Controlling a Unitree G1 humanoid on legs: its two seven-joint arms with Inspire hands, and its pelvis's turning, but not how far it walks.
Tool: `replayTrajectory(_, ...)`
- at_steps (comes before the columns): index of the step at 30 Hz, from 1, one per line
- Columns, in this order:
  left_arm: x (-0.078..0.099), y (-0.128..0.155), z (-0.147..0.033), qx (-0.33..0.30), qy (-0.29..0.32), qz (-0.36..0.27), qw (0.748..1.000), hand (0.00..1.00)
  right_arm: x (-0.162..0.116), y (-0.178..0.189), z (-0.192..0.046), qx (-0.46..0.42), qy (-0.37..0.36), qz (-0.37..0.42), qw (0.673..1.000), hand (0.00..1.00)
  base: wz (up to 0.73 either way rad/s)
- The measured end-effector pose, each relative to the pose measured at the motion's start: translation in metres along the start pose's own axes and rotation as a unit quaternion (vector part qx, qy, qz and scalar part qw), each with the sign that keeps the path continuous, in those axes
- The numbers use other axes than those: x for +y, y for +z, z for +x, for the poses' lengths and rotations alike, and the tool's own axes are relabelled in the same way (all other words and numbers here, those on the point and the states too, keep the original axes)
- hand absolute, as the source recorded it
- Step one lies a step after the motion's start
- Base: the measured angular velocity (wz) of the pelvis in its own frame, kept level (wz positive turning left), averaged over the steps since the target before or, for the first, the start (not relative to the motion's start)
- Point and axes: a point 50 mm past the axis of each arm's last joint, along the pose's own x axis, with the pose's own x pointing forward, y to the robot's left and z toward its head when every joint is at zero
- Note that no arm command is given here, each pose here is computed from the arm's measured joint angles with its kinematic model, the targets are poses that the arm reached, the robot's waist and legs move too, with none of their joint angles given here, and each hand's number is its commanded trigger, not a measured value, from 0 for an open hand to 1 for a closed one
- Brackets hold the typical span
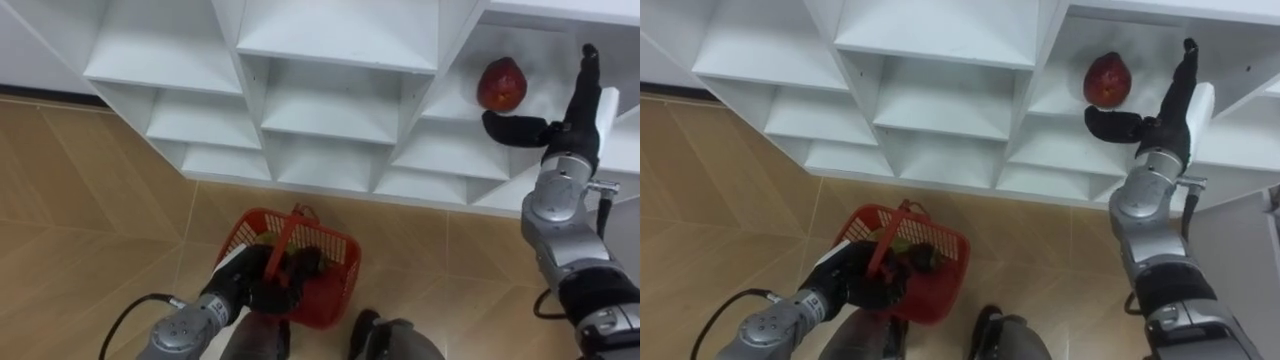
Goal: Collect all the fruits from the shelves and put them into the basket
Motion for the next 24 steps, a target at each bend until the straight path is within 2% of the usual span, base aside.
replayTrajectory(8, 0.0, -0.002, -0.001, 0.003, -0.004, 0.001, 1.0, 1.0, 0.009, 0.015, 0.004, -0.026, 0.024, 0.005, 0.999, 0.0, 0.01)
replayTrajectory(24, 0.0, -0.005, -0.003, 0.006, -0.005, -0.008, 1.0, 1.0, 0.015, 0.01, 0.003, -0.006, 0.079, -0.012, 0.997, 0.0, 0.0)
